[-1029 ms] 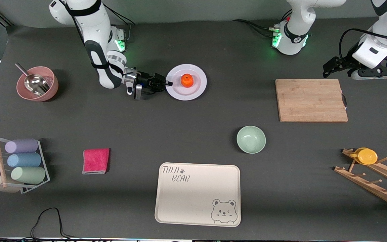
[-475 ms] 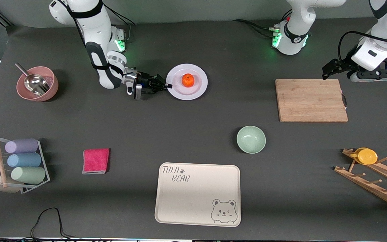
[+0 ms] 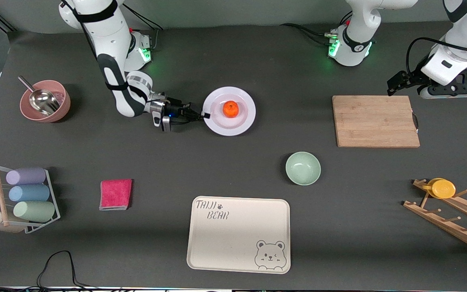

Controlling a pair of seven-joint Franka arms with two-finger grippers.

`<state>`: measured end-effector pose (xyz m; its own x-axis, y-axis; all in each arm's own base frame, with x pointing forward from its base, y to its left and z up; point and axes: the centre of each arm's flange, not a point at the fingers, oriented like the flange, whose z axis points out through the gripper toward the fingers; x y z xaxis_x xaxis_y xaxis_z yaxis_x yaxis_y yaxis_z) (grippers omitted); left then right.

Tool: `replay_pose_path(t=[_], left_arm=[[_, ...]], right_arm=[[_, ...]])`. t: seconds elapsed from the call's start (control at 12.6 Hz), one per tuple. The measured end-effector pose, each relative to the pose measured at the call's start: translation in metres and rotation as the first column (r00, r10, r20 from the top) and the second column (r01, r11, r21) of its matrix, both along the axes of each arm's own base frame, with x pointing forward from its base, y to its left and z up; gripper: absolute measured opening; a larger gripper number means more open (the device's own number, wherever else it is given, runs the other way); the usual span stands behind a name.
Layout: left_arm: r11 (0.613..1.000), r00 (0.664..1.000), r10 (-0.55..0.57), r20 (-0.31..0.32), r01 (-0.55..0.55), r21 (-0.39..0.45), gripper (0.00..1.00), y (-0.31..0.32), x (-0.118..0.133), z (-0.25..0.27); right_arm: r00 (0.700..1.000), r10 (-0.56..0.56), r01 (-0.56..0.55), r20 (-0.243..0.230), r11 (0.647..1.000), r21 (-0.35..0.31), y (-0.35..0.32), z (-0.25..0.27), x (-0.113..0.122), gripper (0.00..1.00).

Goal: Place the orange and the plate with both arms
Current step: 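Lift the plate with the right gripper and carry it toward the tray, then lower the plate onto the bear tray and open the right gripper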

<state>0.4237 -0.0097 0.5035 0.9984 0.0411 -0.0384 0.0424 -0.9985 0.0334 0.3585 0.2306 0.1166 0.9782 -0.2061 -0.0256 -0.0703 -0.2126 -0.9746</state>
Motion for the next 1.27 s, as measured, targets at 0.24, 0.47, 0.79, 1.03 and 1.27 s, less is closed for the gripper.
replay_pose_path(t=[0.24, 0.47, 0.79, 1.03, 1.27], left_arm=[[1.000, 1.000, -0.002, 0.000, 0.002, 0.001, 1.00, -0.001, 0.000, 0.000], [1.000, 1.000, -0.002, -0.002, 0.002, 0.001, 1.00, -0.001, 0.000, -0.001], [1.000, 1.000, -0.001, -0.010, 0.001, 0.002, 1.00, -0.001, 0.002, -0.004], [1.000, 1.000, 0.001, -0.003, -0.001, 0.002, 1.00, 0.000, 0.003, -0.001], [1.000, 1.000, 0.000, -0.011, 0.000, 0.002, 1.00, 0.000, 0.002, -0.001]], right_arm=[[0.999, -0.014, 0.016, -0.028, 0.998, 0.058, -0.007, 0.033, 0.071, 0.04], [0.997, -0.031, 0.037, -0.067, 0.996, 0.082, -0.023, 0.070, 0.134, 0.04], [0.995, -0.069, 0.072, -0.076, 0.996, 0.044, -0.054, 0.123, 0.214, 0.04], [0.992, -0.105, 0.109, -0.077, 0.993, 0.045, -0.064, 0.145, 0.284, 0.04], [0.993, -0.115, 0.115, -0.027, 0.993, -0.013, -0.046, 0.124, 0.342, 0.04]])
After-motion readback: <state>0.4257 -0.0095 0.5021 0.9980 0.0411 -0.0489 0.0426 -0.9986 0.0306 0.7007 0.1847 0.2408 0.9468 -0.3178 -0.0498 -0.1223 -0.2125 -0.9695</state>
